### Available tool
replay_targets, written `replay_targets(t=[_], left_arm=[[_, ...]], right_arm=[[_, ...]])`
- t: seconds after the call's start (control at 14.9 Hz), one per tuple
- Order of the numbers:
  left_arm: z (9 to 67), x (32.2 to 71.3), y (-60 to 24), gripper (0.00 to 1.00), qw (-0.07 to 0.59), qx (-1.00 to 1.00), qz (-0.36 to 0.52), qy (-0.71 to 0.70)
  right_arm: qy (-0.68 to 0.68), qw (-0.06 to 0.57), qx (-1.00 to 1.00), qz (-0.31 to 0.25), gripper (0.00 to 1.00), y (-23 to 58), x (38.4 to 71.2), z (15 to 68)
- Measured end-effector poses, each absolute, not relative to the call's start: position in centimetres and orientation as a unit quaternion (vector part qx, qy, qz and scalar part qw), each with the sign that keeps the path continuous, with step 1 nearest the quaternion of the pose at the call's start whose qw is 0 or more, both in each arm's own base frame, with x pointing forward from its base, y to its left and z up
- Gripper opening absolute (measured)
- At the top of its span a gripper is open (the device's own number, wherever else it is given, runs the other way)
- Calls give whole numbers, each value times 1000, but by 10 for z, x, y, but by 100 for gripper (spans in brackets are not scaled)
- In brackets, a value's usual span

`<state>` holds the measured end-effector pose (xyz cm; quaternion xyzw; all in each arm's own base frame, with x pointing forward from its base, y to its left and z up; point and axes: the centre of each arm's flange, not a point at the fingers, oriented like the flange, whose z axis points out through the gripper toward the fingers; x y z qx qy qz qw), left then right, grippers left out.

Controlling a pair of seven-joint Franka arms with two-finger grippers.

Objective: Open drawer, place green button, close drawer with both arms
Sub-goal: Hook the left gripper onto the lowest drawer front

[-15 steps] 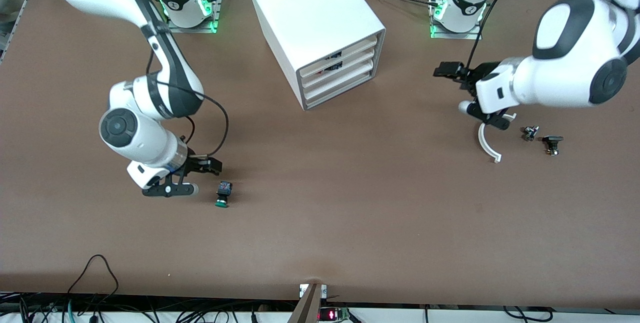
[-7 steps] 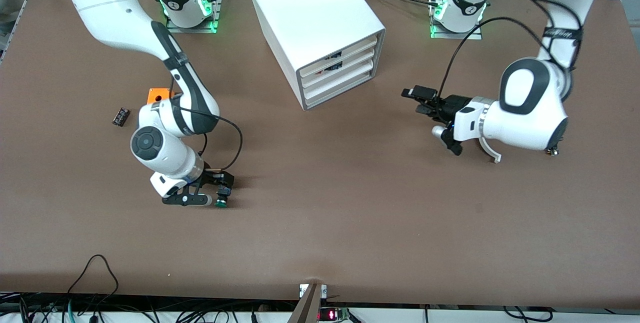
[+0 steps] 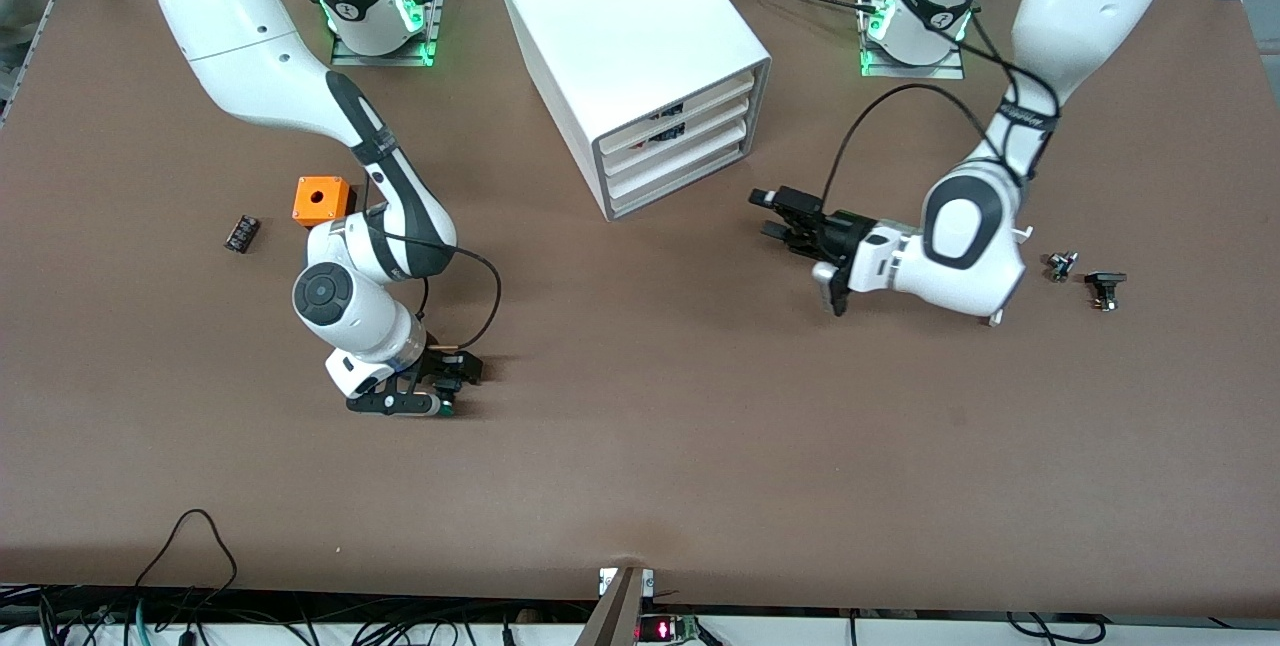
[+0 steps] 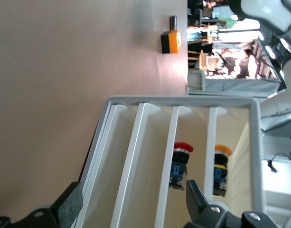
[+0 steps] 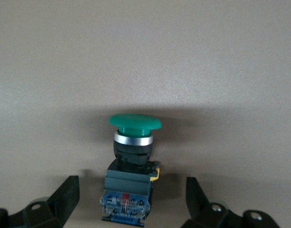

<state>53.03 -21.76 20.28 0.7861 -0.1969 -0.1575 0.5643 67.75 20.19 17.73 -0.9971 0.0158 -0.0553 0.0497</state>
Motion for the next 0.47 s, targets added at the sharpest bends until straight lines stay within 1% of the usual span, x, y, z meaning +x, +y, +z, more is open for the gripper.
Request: replay_targets(t=[0.07,0.13,0.2,0.27,0.34,0.4,0.47], left_arm=[[195,522,-222,91,568,781,-162,-203],[190,513,-228,90,573,774,-166,-212],[187,505,-233,86,577,768,-170,-220],[183,496,-238,82,580,763,-172,-228],[179,489,-239,82,583,758,-172,-236],[174,482,-239,80,587,753,-168,-244],[169,477,-237,79,592,750,-160,-249]], right_arm=[[16,50,-997,-55,98,202,677,177],[16,50,-997,-55,98,202,677,177],[16,50,-997,-55,91,202,677,177],[16,50,-997,-55,81,203,677,177],[16,50,-997,-56,69,202,678,177],[16,50,-997,-57,58,202,678,179],[16,50,-997,-58,48,202,679,180]])
